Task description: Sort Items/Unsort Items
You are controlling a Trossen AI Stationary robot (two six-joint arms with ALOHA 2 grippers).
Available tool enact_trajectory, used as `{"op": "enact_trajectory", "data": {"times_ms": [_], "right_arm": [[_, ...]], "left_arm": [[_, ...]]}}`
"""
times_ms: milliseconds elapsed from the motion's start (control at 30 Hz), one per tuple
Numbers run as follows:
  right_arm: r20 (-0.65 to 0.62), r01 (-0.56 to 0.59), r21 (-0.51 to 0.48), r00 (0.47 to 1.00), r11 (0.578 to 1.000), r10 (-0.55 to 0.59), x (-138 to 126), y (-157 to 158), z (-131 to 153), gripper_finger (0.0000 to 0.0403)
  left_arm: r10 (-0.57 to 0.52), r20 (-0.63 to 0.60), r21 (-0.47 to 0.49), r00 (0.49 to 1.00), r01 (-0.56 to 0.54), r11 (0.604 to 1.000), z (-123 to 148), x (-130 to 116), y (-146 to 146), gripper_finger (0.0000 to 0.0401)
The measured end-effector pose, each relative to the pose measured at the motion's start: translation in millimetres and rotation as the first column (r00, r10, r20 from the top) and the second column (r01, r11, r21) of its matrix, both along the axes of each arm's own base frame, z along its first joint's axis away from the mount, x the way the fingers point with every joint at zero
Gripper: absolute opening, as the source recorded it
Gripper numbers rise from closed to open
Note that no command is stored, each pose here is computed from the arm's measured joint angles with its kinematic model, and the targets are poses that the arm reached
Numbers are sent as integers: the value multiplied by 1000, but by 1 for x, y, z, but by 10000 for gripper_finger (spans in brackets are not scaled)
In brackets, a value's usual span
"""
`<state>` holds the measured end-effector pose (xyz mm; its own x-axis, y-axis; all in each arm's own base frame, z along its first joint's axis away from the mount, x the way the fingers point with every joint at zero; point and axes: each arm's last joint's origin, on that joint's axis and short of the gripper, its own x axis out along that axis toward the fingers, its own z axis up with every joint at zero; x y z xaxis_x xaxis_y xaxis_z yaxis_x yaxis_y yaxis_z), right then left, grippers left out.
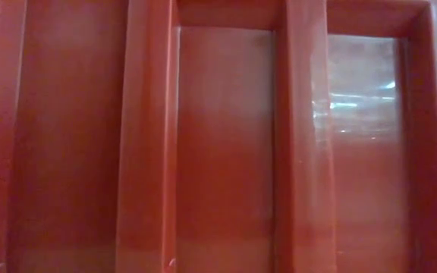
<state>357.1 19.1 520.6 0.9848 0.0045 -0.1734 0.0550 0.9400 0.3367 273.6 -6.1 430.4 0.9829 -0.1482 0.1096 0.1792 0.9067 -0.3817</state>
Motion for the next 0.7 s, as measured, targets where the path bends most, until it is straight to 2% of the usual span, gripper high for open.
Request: {"op": "enact_trajectory", "data": {"times_ms": [133,200,300,333,400,467,567,700], "right_arm": [[-8,-12,-2,1000,1000,12,3,5,-3,115],[-9,-12,-3,1000,1000,12,3,8,-3,115],[-11,7,0,1000,1000,-7,3,11,-3,115],[-9,13,-1,1000,1000,-13,3,12,-3,118],[-6,40,-18,999,999,-40,2,15,-3,155],[4,46,-42,999,998,-46,3,15,-2,209],[26,44,-66,999,997,-43,3,15,0,275],[49,71,-59,996,996,-68,-2,10,5,312]], "left_arm": [[37,19,-11,999,-37,999,-2,6,0,232],[65,25,-14,998,-65,998,-1,6,-1,199],[77,32,7,997,-77,997,0,5,-1,121],[81,32,14,996,-82,997,0,5,0,118],[80,32,29,996,-81,996,0,5,0,119],[94,18,29,995,-95,995,0,2,0,119],[150,-33,49,988,-148,988,1,-8,4,119],[240,-105,126,965,-226,966,2,-30,8,119]]}}
